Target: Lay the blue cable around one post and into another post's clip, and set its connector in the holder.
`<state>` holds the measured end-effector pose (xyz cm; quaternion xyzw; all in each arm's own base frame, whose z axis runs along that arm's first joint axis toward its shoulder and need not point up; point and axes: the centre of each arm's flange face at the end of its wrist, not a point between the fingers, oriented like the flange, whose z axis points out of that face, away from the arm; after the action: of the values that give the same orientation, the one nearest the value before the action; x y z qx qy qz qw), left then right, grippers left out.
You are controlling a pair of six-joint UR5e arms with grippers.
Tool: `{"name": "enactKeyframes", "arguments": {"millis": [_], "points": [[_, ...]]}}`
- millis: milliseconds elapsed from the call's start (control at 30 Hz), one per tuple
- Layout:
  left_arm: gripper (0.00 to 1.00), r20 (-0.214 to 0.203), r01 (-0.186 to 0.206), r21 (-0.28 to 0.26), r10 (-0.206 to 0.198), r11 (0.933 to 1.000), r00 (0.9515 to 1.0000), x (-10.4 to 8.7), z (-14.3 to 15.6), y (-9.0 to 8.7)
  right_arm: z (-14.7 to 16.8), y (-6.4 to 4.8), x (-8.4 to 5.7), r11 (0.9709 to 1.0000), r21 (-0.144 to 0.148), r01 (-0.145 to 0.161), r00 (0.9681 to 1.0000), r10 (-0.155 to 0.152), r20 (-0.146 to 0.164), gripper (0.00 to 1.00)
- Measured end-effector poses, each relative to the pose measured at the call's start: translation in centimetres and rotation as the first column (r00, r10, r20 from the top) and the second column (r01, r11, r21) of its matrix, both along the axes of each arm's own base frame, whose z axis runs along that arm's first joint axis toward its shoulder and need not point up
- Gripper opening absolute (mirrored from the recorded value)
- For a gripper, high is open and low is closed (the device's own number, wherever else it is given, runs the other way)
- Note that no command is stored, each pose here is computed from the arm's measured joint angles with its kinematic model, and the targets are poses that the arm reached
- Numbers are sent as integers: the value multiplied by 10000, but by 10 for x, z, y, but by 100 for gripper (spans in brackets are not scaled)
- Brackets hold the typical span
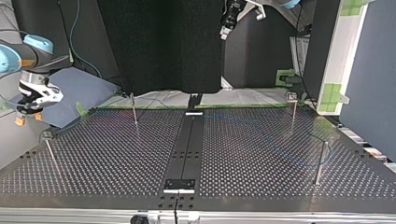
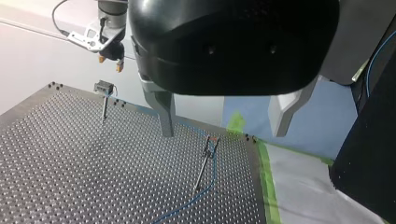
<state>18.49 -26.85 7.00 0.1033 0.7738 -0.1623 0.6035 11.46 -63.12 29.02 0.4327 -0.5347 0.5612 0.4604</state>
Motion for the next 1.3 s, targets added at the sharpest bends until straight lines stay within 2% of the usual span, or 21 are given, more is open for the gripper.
{"name": "enactKeyframes", "arguments": {"millis": [133, 300, 633, 733, 833, 900, 1033, 1133, 1167, 1300], "points": [[100, -48, 191, -69, -192, 9998, 9998, -2, 0, -2, 8, 12, 13, 9994, -306, -172, 9998, 169, -100, 100], [100, -86, 427, -149, -429, 9990, 9990, -6, 0, -6, 19, 30, 35, 9970, -686, -370, 9988, 347, -346, 100], [100, -92, 581, -166, -583, 9982, 9983, -9, 0, -8, 29, 80, 75, 9970, -667, -393, 9945, 325, -999, 100], [100, -93, 605, -204, -607, 9980, 9981, -10, 0, -9, 26, 96, 86, 9977, -568, -382, 9923, 311, -1201, 100], [100, -83, 530, -282, -533, 9982, 9985, -10, 0, -9, 10, 108, 97, 9990, -223, -376, 9898, 341, -1386, 100], [100, -34, 407, -331, -408, 9986, 9992, -9, 1, -8, -5, 115, 103, 9992, 131, -371, 9876, 387, -1523, 100], [100, 202, 131, -545, -120, 9984, 9997, -3, 4, -9, -34, 129, 114, 9957, 851, -361, 9848, 499, -1666, 100], [100, 447, -98, -886, 138, 9960, 9989, 6, 8, -13, -59, 142, 122, 9887, 1456, -344, 9825, 601, -1760, 100], [100, 551, -179, -1022, 236, 9946, 9982, 10, 10, -15, -70, 148, 126, 9850, 1693, -335, 9814, 645, -1809, 100], [100, 1013, -404, -1310, 539, 9906, 9934, 24, 18, -22, -93, 160, 137, 9747, 2215, -304, 9787, 740, -1913, 100]]}}
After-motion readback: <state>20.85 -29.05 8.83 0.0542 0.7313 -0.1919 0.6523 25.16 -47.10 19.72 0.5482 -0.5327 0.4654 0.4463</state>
